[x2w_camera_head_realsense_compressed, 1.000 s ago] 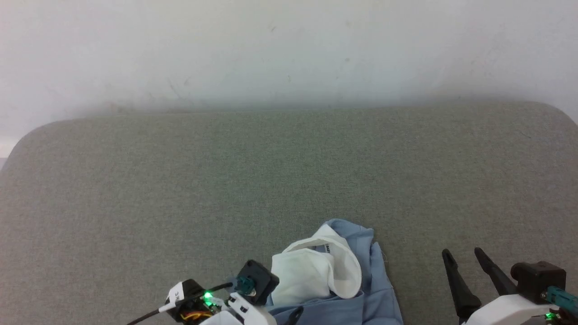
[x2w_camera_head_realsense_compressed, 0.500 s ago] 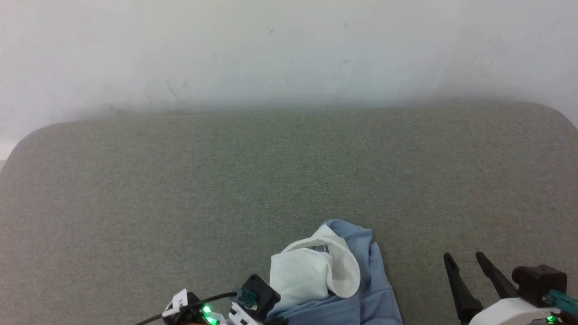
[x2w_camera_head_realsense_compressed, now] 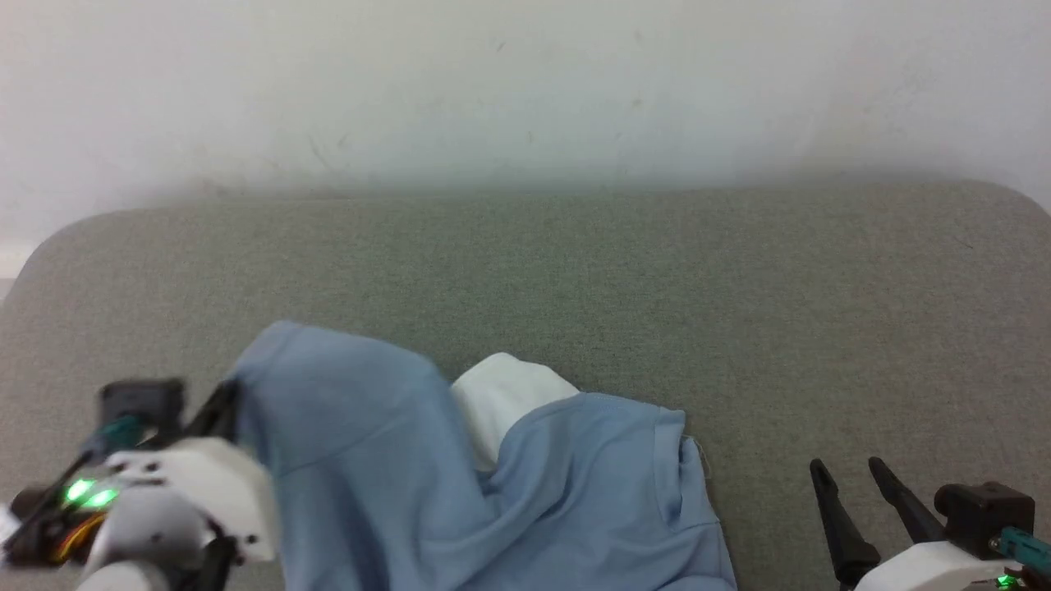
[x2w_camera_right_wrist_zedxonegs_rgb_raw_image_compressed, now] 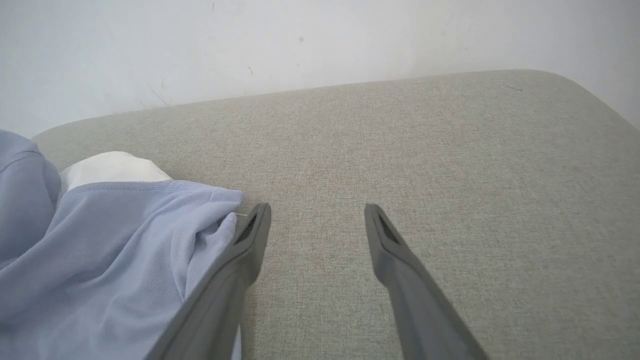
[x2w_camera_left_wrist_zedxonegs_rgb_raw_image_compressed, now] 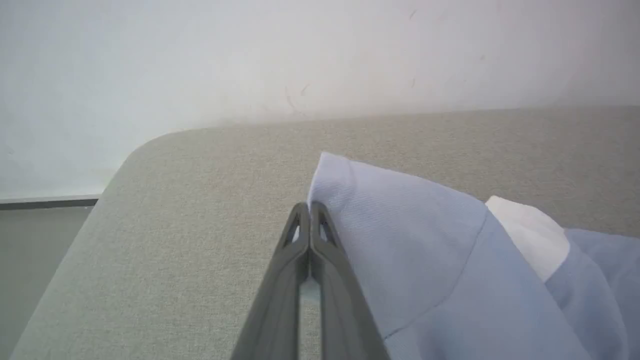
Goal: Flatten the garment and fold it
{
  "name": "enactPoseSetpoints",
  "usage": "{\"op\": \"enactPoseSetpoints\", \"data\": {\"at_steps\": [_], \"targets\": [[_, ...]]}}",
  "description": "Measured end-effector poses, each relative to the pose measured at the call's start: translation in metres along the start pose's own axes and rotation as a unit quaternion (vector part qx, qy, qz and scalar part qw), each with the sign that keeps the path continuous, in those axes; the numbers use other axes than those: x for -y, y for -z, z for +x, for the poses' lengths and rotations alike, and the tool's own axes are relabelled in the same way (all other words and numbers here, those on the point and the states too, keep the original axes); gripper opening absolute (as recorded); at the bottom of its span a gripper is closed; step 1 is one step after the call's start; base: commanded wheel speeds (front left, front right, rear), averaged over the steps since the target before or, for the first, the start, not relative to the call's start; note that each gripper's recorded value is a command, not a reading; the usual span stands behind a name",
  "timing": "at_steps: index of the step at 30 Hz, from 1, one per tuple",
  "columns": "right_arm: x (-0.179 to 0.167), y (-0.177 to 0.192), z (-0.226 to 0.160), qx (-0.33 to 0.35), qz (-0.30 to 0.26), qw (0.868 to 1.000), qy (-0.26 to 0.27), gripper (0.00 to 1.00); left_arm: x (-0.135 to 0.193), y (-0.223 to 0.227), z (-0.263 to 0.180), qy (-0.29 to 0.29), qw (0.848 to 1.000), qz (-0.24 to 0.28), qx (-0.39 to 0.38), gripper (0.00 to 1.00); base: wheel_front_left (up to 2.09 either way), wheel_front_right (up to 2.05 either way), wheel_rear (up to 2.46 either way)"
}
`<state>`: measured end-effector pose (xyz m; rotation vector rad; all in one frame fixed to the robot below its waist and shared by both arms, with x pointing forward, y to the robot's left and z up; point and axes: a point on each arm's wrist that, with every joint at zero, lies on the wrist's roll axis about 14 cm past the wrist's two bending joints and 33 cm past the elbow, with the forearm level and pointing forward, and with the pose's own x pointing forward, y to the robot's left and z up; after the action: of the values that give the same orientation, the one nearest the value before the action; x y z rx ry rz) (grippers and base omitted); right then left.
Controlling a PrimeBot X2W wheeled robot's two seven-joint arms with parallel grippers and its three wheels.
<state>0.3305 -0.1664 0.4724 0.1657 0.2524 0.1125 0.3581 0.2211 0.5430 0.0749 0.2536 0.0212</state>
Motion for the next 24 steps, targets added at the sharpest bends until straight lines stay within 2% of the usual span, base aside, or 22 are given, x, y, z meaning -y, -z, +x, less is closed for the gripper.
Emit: {"op": "enactPoseSetpoints", "data": {"at_steps": [3,6,9,12,13,14,18,21,24], "targets": [[0.001,0.004,0.001,-0.006,0.002,1.000,0.001,1.00,-0.042,0.037,-0.008,-0.081,0.995,-0.044,-0.047,0.00,0.00,0.00,0.00],[0.001,0.006,0.002,-0.011,0.003,1.000,0.002,1.00,-0.074,0.089,-0.026,-0.152,0.978,-0.084,-0.113,0.00,0.00,0.00,0.00],[0.003,0.008,0.003,-0.013,0.004,1.000,0.005,1.00,-0.087,0.139,-0.049,-0.189,0.958,-0.117,-0.180,0.00,0.00,0.00,0.00],[0.004,0.009,0.004,-0.015,0.005,1.000,0.006,1.00,-0.083,0.172,-0.064,-0.192,0.944,-0.148,-0.225,0.00,0.00,0.00,0.00],[0.004,0.009,0.004,-0.015,0.004,1.000,0.006,1.00,-0.075,0.177,-0.065,-0.180,0.942,-0.164,-0.232,0.18,0.00,0.00,0.00],[0.003,0.008,0.005,-0.015,0.004,1.000,0.005,1.00,-0.069,0.181,-0.065,-0.169,0.942,-0.171,-0.236,1.00,0.00,0.00,0.00],[0.000,0.006,0.007,-0.012,0.002,1.000,-0.001,1.00,-0.061,0.167,-0.052,-0.146,0.957,-0.168,-0.184,1.00,0.00,0.00,0.00],[-0.002,0.005,0.009,-0.011,-0.001,1.000,-0.005,1.00,-0.052,0.129,-0.032,-0.115,0.977,-0.147,-0.101,1.00,0.00,0.00,0.00],[-0.006,0.004,0.010,-0.015,-0.003,1.000,-0.011,1.00,-0.040,0.084,-0.016,-0.079,0.990,-0.119,-0.009,1.00,0.00,0.00,0.00]]}}
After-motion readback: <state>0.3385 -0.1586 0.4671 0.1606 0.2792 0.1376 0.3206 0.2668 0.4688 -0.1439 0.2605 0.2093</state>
